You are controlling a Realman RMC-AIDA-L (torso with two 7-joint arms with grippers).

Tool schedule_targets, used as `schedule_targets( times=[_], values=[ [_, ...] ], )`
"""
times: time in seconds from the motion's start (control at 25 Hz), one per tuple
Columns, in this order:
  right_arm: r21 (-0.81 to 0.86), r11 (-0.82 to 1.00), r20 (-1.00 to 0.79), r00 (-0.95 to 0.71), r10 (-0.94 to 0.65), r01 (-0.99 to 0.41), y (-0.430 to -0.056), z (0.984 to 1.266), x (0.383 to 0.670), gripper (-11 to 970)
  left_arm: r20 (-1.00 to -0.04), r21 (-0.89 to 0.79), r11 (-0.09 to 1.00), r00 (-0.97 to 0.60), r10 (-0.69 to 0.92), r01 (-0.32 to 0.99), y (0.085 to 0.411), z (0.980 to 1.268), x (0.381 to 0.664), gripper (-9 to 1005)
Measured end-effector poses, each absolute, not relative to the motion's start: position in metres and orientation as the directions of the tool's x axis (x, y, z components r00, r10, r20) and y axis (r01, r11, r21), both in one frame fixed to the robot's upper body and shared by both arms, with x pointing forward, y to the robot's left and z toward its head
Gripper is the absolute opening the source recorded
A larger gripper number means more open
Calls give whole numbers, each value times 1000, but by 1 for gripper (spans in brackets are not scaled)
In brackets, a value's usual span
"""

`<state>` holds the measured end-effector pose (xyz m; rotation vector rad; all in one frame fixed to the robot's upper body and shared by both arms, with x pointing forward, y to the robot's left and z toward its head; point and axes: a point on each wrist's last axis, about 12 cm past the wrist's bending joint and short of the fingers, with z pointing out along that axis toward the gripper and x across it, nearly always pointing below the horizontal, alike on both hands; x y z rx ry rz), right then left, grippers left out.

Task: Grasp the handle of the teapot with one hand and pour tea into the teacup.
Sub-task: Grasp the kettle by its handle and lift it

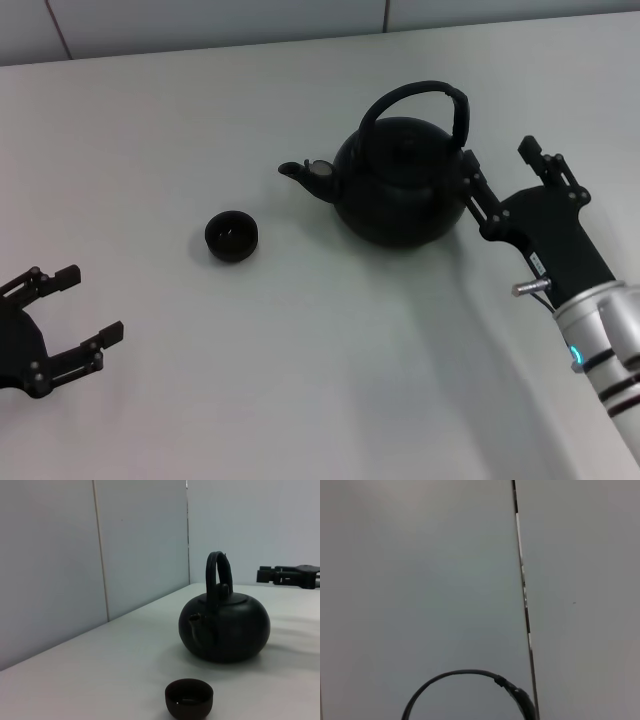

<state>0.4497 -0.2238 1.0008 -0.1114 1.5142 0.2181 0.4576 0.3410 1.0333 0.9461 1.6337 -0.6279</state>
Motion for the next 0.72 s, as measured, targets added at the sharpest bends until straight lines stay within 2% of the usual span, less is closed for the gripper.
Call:
schedule_targets(
  times=[0.32, 0.72],
  values=[
    [23, 972, -1000, 16, 27, -233, -221, 1005, 487, 712, -963, 68, 551, -88, 253, 832, 341, 1033, 456, 812],
    [7, 972, -1000, -12, 4, -237, -218, 1007, 504, 712, -966, 77, 567, -80, 247, 820, 343, 1035, 458, 813]
  ],
)
